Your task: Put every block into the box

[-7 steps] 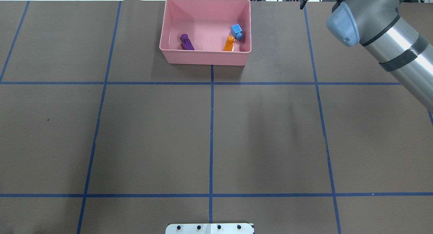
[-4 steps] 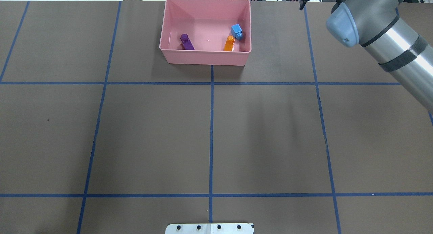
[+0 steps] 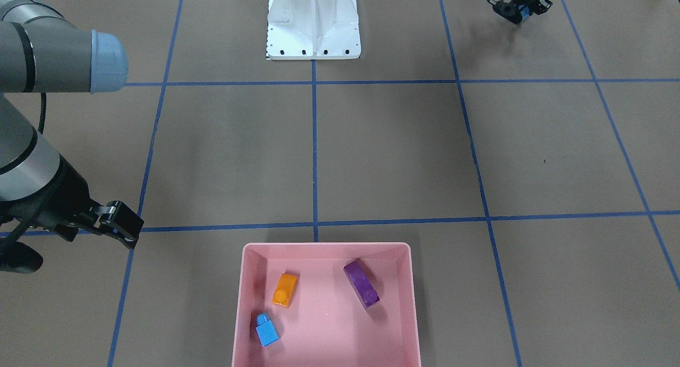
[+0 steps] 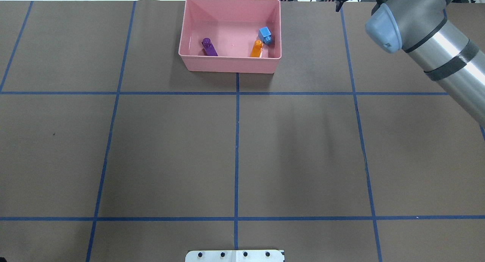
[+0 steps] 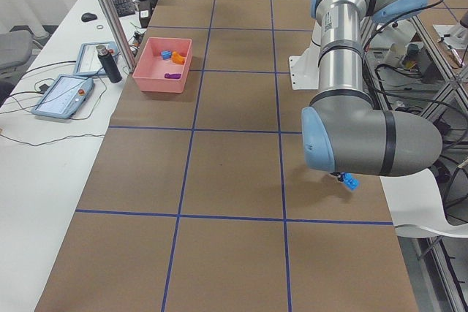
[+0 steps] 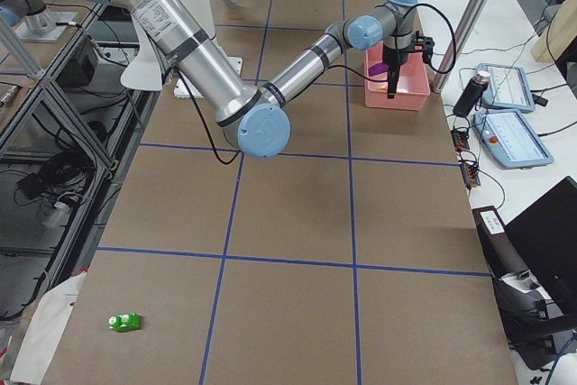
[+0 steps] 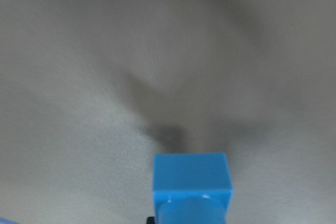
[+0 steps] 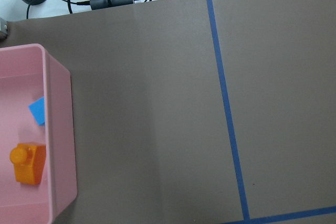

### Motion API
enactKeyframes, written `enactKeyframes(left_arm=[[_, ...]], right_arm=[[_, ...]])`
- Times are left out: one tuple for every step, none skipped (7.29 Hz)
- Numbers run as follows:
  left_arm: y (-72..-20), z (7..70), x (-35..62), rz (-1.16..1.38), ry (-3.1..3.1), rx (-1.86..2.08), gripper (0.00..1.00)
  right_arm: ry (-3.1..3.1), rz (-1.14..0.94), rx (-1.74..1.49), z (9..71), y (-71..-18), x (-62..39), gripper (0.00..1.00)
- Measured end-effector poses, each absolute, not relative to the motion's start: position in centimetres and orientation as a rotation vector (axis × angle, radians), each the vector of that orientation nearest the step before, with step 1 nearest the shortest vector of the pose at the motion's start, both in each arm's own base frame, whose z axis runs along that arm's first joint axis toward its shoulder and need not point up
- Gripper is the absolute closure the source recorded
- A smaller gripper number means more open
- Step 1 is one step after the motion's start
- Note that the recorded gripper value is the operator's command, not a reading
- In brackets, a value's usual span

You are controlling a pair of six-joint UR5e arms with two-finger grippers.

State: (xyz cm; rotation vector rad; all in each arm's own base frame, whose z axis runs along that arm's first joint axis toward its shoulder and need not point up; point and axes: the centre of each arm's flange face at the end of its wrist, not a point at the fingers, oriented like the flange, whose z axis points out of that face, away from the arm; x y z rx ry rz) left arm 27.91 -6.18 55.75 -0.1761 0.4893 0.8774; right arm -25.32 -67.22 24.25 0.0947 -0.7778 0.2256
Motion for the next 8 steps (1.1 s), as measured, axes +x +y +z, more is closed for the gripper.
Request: enactKeyframes(left_arm=[[-9.3, 52.2, 28.0, 0.772, 0.569, -0.124, 1.0], [-12.6, 48.8, 28.5, 0.662, 0.66, -0.069, 1.0], [-15.6, 45.7, 29.3, 0.545, 0.749, -0.035, 1.0], [-18.4, 42.6, 30.4, 0.416, 0.834, -0.013, 1.0], [-21.3, 39.3, 31.4, 0.306, 0.916, 0.02, 1.0], [-23.9, 36.0, 32.0, 0.229, 0.982, 0.061, 1.0], [-26.8, 32.6, 32.8, 0.158, 1.02, 0.097, 1.0], [-30.1, 29.2, 34.0, 0.098, 1.027, 0.125, 1.0]], right_arm=[[-0.776, 0.223, 0.095, 24.5, -67.3, -25.2, 0.0], [-0.773, 0.223, 0.094, 24.9, -67.3, -25.0, 0.0], [-0.769, 0.221, 0.091, 25.5, -67.3, -24.8, 0.0], [-0.762, 0.207, 0.091, 26.5, -67.2, -24.4, 0.0], [-0.755, 0.182, 0.095, 27.8, -67.0, -23.7, 0.0], [-0.746, 0.145, 0.102, 29.6, -66.3, -22.6, 0.0], [-0.733, 0.097, 0.113, 32.1, -64.9, -20.9, 0.0], [-0.72, 0.049, 0.125, 34.7, -62.9, -19.1, 0.0]])
